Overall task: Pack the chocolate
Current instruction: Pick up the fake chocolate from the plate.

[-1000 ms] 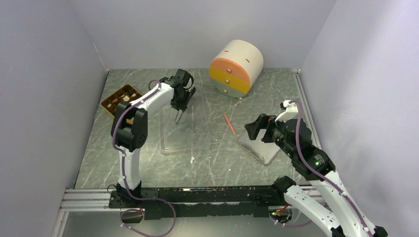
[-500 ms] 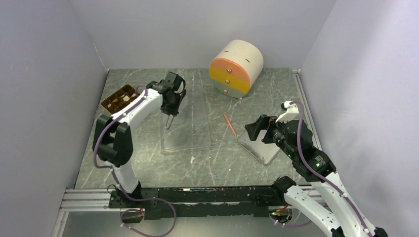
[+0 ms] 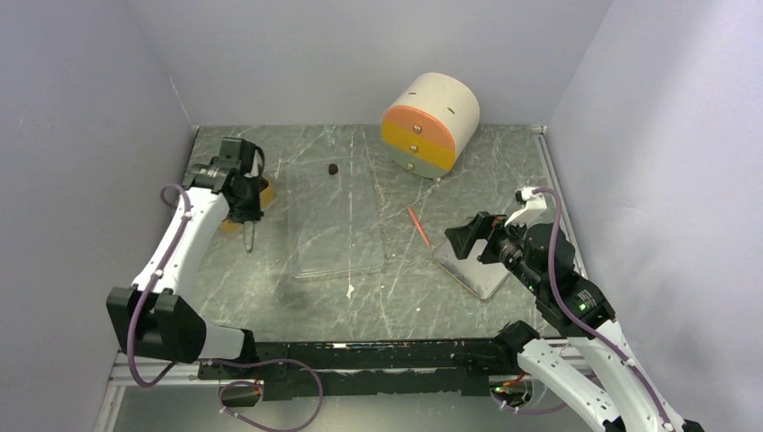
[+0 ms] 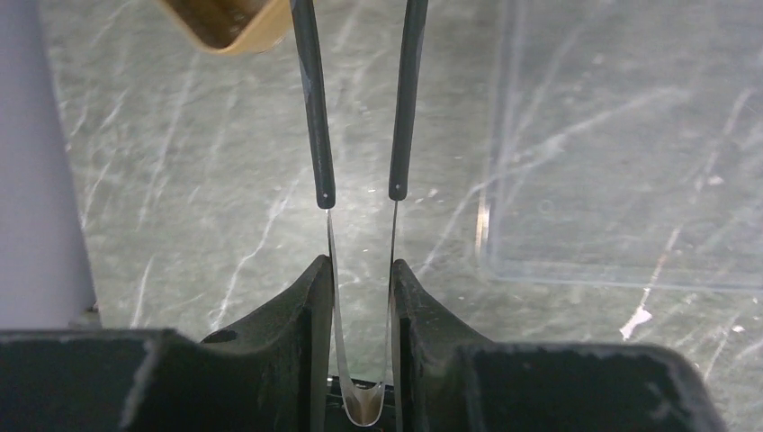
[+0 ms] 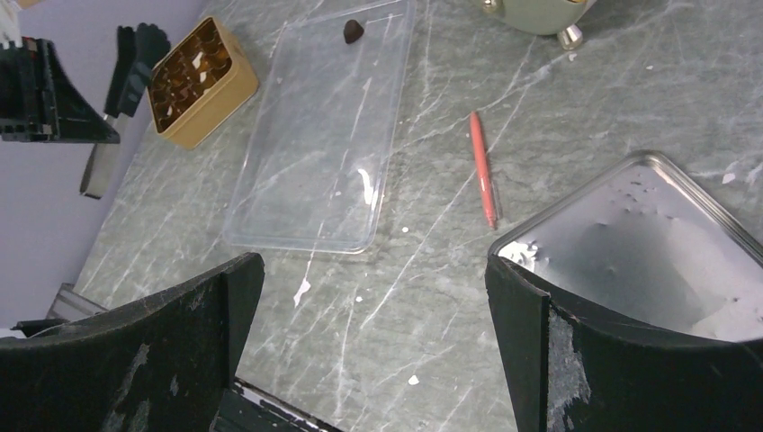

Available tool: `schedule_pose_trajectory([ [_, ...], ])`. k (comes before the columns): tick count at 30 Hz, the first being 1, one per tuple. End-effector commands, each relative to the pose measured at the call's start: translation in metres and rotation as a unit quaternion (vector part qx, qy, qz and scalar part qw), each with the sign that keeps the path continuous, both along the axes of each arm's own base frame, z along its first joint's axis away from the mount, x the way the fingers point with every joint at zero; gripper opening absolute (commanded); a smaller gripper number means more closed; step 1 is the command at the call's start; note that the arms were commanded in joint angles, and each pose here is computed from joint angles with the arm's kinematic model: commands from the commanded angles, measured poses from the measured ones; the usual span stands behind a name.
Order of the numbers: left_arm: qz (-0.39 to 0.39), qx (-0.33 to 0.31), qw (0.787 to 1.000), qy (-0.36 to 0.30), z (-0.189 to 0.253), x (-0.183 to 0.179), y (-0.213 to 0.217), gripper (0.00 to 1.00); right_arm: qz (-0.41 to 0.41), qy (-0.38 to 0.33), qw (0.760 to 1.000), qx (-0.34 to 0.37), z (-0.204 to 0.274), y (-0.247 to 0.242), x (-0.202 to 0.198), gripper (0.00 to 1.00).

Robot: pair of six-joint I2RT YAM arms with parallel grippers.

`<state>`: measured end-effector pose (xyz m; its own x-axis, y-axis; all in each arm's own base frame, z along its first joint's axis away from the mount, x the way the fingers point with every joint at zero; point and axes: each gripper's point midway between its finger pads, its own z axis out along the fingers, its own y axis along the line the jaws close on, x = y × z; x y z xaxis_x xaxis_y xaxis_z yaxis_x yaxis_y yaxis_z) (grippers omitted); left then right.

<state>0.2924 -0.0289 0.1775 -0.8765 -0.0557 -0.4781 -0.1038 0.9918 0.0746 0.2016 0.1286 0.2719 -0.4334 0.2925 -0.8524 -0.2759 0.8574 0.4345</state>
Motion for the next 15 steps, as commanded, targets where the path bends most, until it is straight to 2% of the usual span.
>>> schedule_pose_trajectory([
  [1,0.044,0.014,0.999,0.009,0.005,-0.022,0.036,0.29,0.018,-0.032,0.999,0.009,0.016,0.006,0.0,1.0],
  [9,0.119,0.01,0.992,0.03,-0.012,-0.036,0.074,0.29,0.034,-0.043,0.998,0.008,0.023,0.008,-0.005,1.0],
  [15,0.146,-0.033,0.988,0.042,-0.026,-0.041,0.078,0.28,0.046,-0.047,0.998,0.018,0.025,0.011,-0.01,1.0],
])
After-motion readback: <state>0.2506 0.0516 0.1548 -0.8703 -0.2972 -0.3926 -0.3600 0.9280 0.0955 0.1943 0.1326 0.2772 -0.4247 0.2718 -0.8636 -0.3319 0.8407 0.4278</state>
